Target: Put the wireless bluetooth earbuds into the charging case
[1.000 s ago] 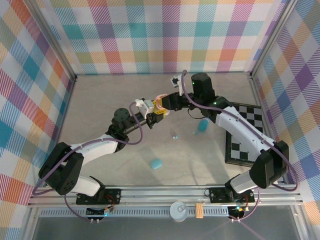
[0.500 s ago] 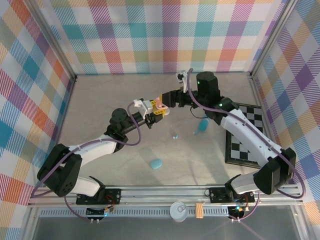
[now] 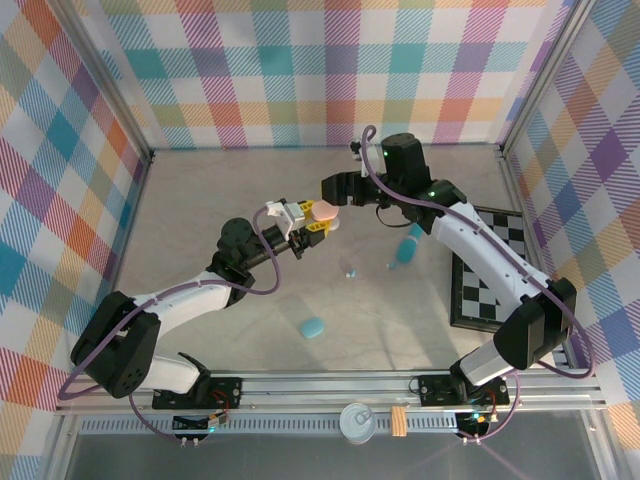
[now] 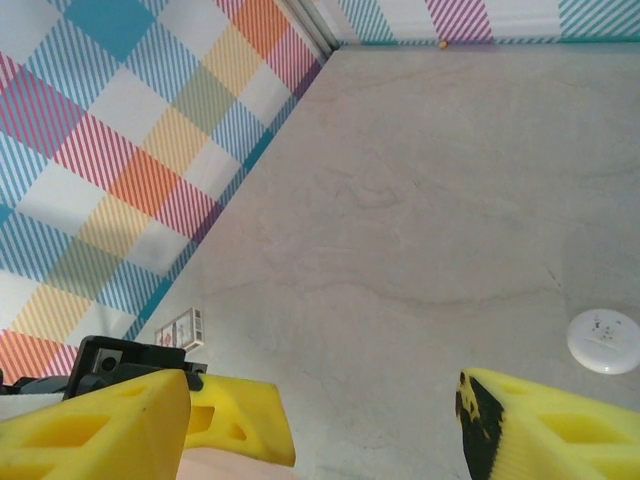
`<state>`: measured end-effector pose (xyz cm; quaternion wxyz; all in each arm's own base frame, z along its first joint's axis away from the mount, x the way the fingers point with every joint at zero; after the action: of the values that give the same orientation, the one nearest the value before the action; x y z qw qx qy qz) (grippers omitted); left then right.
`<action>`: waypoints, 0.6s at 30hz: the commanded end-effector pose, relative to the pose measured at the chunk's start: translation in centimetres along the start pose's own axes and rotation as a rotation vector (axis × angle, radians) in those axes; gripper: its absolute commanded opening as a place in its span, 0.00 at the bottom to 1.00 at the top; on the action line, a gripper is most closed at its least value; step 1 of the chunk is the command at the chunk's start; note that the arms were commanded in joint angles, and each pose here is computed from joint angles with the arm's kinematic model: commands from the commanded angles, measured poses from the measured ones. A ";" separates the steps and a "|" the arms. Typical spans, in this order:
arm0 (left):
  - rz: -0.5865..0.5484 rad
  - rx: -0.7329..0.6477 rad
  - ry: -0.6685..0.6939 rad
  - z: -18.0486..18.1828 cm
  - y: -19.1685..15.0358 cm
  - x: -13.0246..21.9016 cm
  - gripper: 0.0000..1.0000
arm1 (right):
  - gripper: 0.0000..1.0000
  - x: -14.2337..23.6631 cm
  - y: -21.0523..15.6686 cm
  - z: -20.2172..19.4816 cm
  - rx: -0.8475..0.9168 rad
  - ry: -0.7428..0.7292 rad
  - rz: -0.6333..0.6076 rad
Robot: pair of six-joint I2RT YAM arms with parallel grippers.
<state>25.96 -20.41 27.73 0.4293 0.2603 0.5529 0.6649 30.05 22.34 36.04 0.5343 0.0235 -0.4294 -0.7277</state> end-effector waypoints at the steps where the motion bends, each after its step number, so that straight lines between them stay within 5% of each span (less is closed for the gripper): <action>1: -0.054 -0.017 0.053 0.6 1.3 0.4 0.23 | 0.71 0.8 -0.8 0.4 -0.045 0.088 0.042; 10: -0.105 0.013 0.113 1.2 1.9 0.5 0.23 | 0.68 -0.5 -2.1 -0.6 -0.351 0.391 0.120; 18: -0.107 0.010 0.108 1.1 2.0 0.4 0.24 | 0.50 -2.7 -2.6 -2.0 -0.583 0.539 0.133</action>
<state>26.50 -19.89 28.23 0.4029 0.2344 0.5889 0.6603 30.04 22.88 31.52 0.6401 0.0214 -0.1163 -0.7592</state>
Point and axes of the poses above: each hand's point on the last joint's axis, 136 mm out from that joint toward the fingers, its own x axis back along the fingers, its own z axis along the line the jaws close on, y = z × x, the point moved 10 cm from there along x, back along the fingers, and after that the axes turned 8 degrees about -x, right-handed, at the moved point
